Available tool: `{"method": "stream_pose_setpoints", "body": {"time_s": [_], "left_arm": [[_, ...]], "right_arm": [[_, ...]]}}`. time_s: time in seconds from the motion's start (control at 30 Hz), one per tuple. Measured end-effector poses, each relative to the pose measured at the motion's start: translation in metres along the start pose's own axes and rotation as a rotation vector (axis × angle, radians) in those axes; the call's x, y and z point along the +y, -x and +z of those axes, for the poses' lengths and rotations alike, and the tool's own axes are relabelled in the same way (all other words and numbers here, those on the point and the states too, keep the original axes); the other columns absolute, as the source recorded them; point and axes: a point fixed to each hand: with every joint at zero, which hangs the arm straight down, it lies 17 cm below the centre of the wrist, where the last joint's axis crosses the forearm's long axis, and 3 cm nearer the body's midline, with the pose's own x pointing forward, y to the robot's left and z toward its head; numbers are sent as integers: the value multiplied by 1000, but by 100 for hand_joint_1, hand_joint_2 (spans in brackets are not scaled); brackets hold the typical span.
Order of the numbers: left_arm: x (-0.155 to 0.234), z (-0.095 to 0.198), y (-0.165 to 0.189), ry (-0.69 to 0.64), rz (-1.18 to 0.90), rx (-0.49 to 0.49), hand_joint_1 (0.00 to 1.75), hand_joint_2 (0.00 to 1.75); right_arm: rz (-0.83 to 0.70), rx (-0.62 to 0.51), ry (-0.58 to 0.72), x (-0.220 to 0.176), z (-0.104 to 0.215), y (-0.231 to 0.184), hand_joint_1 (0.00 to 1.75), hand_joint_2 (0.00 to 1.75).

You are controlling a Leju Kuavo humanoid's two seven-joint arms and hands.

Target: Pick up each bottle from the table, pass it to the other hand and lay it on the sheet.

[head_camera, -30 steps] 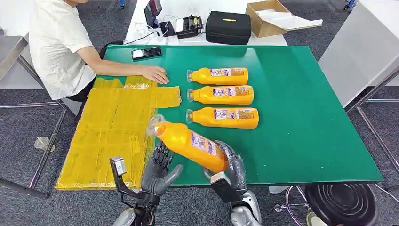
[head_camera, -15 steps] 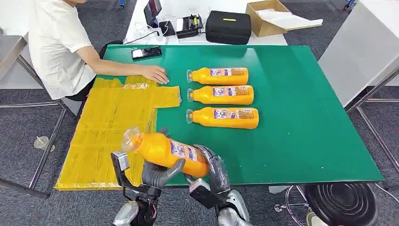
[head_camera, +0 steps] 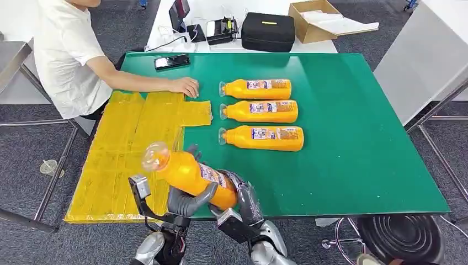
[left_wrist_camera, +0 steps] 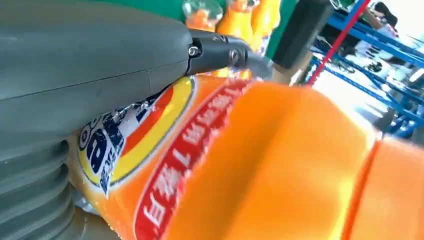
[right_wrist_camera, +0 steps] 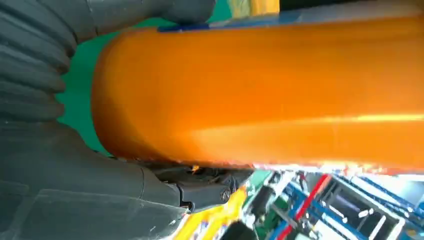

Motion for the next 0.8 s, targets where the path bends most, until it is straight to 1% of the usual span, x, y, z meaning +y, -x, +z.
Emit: {"method": "stream_pose_setpoints", "body": {"time_s": [0.1,0.17,0.53,0.8], "left_arm": [[-8,0,-8,47,109,-7,175,175],[-8,0,-11,55,136,-10,175,175],[-6,-1,-14,51,148,-17,175,175],[-6,2,-22,70,188,-43,175,175]], "right_arm": [[-70,4,-35,10,1,-2,0,175],[-82,5,-36,10,1,-2,0,175],[-89,8,-39,12,1,-2,0,175],[-196,16,-84,18,2,-4,0,175]]}}
